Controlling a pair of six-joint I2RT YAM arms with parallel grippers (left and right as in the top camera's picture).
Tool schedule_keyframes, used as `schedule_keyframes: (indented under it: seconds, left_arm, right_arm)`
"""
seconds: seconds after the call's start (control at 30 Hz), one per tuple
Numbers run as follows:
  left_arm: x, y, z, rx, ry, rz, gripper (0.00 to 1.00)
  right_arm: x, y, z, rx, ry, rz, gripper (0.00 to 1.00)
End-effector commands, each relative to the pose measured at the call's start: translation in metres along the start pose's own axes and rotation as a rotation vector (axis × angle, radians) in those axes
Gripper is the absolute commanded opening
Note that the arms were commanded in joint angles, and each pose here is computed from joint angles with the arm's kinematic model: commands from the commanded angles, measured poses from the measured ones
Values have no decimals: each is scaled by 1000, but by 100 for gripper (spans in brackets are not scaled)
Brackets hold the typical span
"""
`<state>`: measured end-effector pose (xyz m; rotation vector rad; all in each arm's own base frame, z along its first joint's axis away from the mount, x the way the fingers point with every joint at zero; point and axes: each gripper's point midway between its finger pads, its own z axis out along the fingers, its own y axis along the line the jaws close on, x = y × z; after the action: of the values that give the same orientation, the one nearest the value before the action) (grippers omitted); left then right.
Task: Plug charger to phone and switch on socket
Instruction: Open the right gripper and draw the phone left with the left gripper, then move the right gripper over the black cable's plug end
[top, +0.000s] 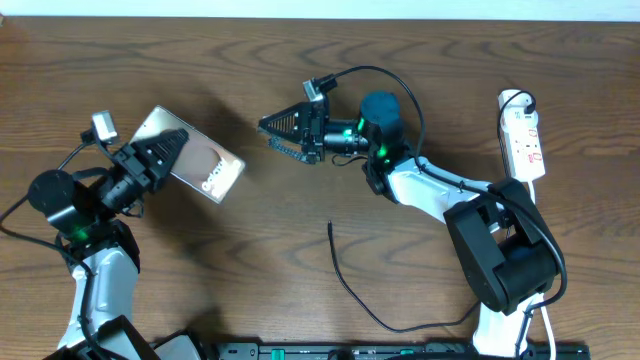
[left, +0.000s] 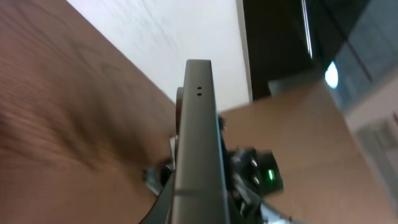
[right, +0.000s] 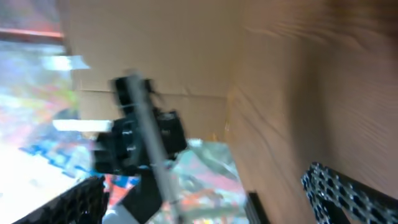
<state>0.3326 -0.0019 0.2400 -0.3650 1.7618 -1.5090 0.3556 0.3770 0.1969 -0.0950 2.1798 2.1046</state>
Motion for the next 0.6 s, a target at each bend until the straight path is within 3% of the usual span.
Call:
schedule_keyframes:
  seconds: [0.0, 0.23, 0.57]
  left_arm:
    - [12, -12, -2, 47, 86, 151, 7]
    - [13, -12, -2, 53, 90, 238, 7]
    - [7, -10, -7, 42, 65, 279, 7]
  right_arm:
    - [-5, -5, -2, 57, 28, -114, 99]
    - [-14, -17, -2, 256, 77, -153, 99]
    - [-14, -43, -68, 890, 44, -53, 99]
